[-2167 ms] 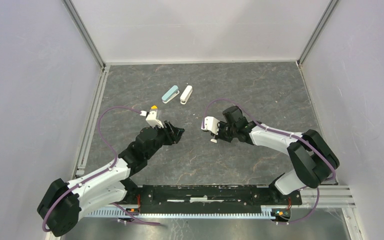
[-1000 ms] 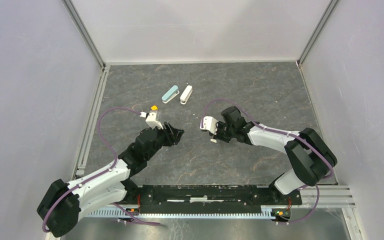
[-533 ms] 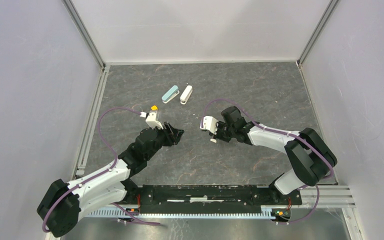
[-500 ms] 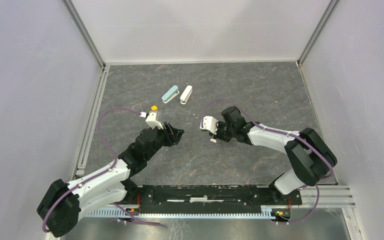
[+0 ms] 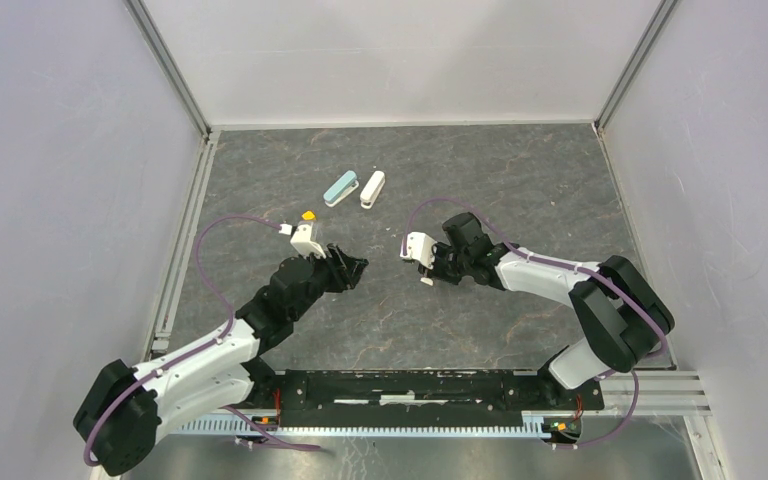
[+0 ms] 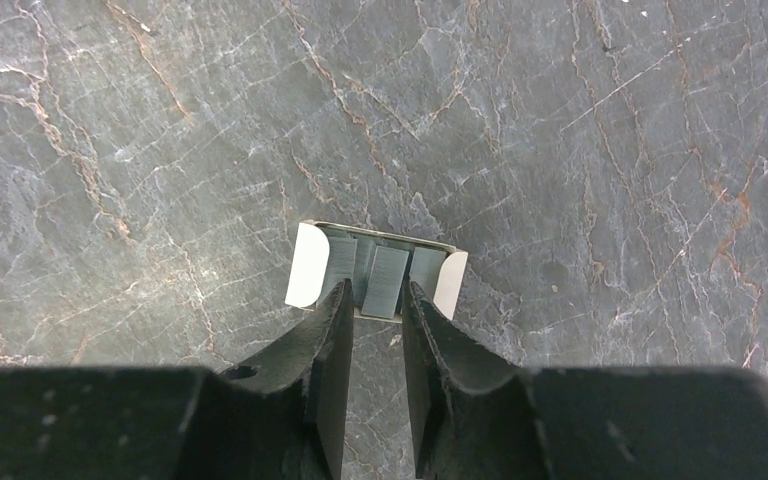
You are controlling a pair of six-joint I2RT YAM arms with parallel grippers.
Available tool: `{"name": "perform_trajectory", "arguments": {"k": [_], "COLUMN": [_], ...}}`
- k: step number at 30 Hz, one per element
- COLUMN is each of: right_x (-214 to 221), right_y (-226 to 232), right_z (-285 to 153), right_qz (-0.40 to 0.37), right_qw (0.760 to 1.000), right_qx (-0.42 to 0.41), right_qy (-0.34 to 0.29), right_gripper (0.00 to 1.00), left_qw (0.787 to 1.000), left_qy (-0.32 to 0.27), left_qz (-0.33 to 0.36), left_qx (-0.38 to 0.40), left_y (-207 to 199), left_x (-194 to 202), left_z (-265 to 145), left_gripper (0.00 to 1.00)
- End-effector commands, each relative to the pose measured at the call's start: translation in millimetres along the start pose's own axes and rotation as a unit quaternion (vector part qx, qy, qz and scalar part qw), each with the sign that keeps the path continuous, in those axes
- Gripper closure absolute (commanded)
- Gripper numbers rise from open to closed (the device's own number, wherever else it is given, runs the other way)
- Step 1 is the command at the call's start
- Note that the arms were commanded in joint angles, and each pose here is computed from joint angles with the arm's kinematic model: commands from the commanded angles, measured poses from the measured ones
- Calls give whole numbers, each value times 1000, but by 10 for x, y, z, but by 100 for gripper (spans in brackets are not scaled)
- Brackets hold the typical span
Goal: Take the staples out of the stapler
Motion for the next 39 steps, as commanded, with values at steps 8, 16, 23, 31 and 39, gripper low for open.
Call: {"name": "perform_trajectory", "arguments": {"k": [8, 16, 23, 31, 39], "right_x": [-427, -91, 246, 193, 104], "right_y": [-253, -504, -564, -649, -686], "right_z": [-283, -397, -388, -690, -1060], "right_qz": [49, 146, 229, 204, 181], "right_qw": [994, 983, 966, 966, 963], "right_qx": [-13, -1, -28, -6, 16], "right_qy": [-95, -114, -116, -157, -198], "right_gripper": [71, 73, 74, 69, 59], "left_qw": [999, 988, 991, 1000, 994], "left_qy": [-22, 54, 69, 15, -51], "left_qz": [-24, -97, -92, 18, 94], "left_qx": [38, 105, 71, -1, -13], "left_y": [-150, -329, -370, -362, -563], "left_x": [-110, 212, 316, -267, -1017], "left_z": [21, 200, 283, 121, -215], "left_gripper": [39, 43, 43, 31, 9]}}
Point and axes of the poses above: each gripper's point midway between its finger pads, its own z axis out along the fingers, its own y axis along the line the jaws close on, x = y × z, the point moved 6 cm from there along -z, back along the fingers, and after that the axes turned 3 degrees about -z, right-handed, at the moved point
